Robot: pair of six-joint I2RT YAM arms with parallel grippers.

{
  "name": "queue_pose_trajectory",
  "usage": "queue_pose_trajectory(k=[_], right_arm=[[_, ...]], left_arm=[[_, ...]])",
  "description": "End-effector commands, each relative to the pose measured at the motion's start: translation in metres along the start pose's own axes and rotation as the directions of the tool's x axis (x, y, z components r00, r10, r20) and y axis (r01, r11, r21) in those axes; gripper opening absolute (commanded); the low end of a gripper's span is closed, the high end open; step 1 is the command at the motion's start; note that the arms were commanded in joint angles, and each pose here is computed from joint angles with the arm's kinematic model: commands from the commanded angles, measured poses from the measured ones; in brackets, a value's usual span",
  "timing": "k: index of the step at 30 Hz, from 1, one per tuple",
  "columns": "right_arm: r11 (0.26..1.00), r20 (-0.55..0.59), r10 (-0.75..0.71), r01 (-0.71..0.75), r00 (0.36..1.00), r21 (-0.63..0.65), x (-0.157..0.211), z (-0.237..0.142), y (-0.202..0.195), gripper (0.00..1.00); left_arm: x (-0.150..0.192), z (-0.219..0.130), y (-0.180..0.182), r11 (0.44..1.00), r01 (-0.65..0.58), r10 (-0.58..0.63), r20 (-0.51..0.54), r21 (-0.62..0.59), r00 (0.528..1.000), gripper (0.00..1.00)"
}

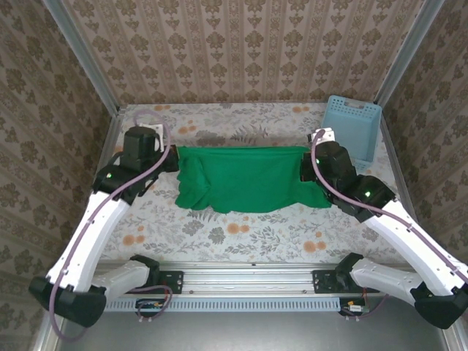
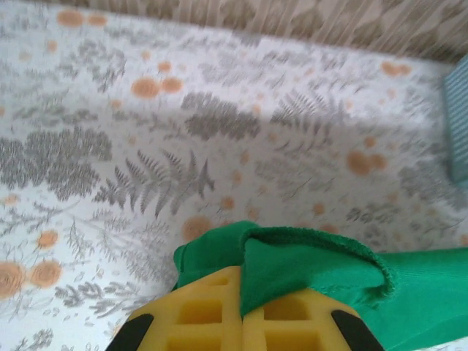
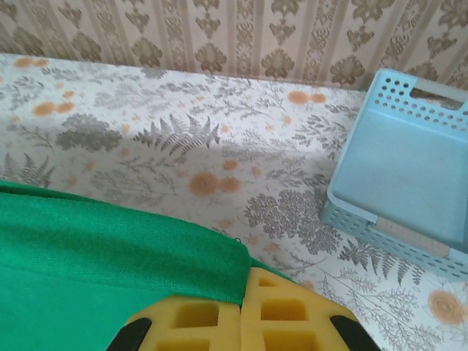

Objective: Fold the inside-out t-shirt

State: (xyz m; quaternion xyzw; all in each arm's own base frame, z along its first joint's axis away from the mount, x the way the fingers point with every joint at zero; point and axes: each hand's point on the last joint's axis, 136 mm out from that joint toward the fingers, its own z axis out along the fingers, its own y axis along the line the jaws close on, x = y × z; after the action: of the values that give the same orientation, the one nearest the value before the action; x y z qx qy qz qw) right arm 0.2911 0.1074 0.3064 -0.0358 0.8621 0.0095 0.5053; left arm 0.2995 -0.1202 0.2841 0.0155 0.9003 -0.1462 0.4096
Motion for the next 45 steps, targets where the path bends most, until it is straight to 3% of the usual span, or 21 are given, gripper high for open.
queue_pose_trajectory(k=[1, 5, 9, 14, 19, 23, 26, 31, 33, 34, 37, 39, 41, 43, 45], right_arm=[[0.998, 0.031, 0.029, -0.031, 0.999, 0.050, -0.020, 0.010, -0.012, 0.00], [0.991, 0.042, 0.096, -0.099, 0.995, 0.088, -0.060, 0.045, -0.030, 0.00], [0.984, 0.114, 0.143, -0.154, 0.983, 0.091, -0.114, 0.052, -0.046, 0.00], [0.989, 0.278, 0.132, -0.146, 0.952, 0.029, -0.183, 0.002, -0.046, 0.00], [0.992, 0.368, 0.122, -0.117, 0.922, -0.036, -0.193, -0.063, -0.040, 0.00], [0.994, 0.345, 0.046, -0.008, 0.937, -0.109, -0.153, -0.088, -0.011, 0.00], [0.990, 0.243, 0.012, 0.024, 0.970, -0.142, -0.096, -0.075, 0.005, 0.00], [0.965, -0.064, -0.003, -0.014, 0.998, -0.263, 0.035, -0.018, 0.050, 0.00], [0.950, -0.187, 0.004, -0.063, 0.982, -0.306, 0.090, 0.002, 0.071, 0.00], [0.944, -0.240, 0.000, -0.079, 0.971, -0.322, 0.114, 0.008, 0.079, 0.04], [0.922, -0.310, -0.014, -0.107, 0.951, -0.372, 0.149, 0.015, 0.104, 0.26], [0.937, -0.312, -0.049, -0.065, 0.949, -0.344, 0.149, 0.014, 0.101, 0.51], [0.969, -0.286, -0.065, -0.008, 0.956, -0.248, 0.135, 0.015, 0.081, 0.68], [0.988, -0.253, -0.051, 0.012, 0.966, -0.155, 0.116, 0.019, 0.061, 0.77], [0.995, -0.274, 0.013, -0.040, 0.962, -0.096, 0.106, 0.032, 0.043, 0.78]], left_arm=[[-0.019, 0.008, 0.012, 0.998, 0.004, -0.005, -0.010, -0.057, 1.000, 0.00], [-0.085, 0.030, 0.014, 0.996, 0.070, -0.067, 0.058, -0.058, 0.996, 0.00], [-0.166, 0.034, -0.009, 0.998, 0.057, -0.061, 0.157, 0.030, 0.986, 0.00], [-0.254, -0.031, -0.042, 0.994, -0.032, -0.010, 0.377, 0.107, 0.926, 0.00], [-0.278, -0.085, -0.070, 0.970, -0.156, 0.033, 0.534, 0.187, 0.845, 0.00], [-0.249, -0.073, -0.054, 0.978, -0.172, 0.079, 0.546, 0.121, 0.834, 0.00], [-0.198, -0.033, -0.028, 0.987, -0.129, 0.071, 0.467, 0.094, 0.881, 0.02], [-0.071, 0.055, 0.008, 0.995, -0.017, -0.003, 0.197, 0.100, 0.980, 0.09], [-0.013, 0.086, 0.021, 0.994, 0.050, -0.056, 0.062, 0.095, 0.997, 0.22], [0.009, 0.096, 0.027, 0.994, 0.074, -0.075, 0.012, 0.082, 0.997, 0.30], [0.062, 0.110, 0.045, 0.994, 0.108, -0.106, -0.121, 0.016, 0.987, 0.35], [0.078, 0.105, 0.057, 0.992, 0.114, -0.121, -0.160, -0.050, 0.980, 0.45], [0.080, 0.098, 0.060, 0.989, 0.128, -0.138, -0.158, -0.074, 0.978, 0.53], [0.077, 0.095, 0.055, 0.985, 0.161, -0.169, -0.149, -0.063, 0.974, 0.57], [0.075, 0.096, 0.044, 0.983, 0.179, -0.185, -0.159, -0.048, 0.970, 0.59]])
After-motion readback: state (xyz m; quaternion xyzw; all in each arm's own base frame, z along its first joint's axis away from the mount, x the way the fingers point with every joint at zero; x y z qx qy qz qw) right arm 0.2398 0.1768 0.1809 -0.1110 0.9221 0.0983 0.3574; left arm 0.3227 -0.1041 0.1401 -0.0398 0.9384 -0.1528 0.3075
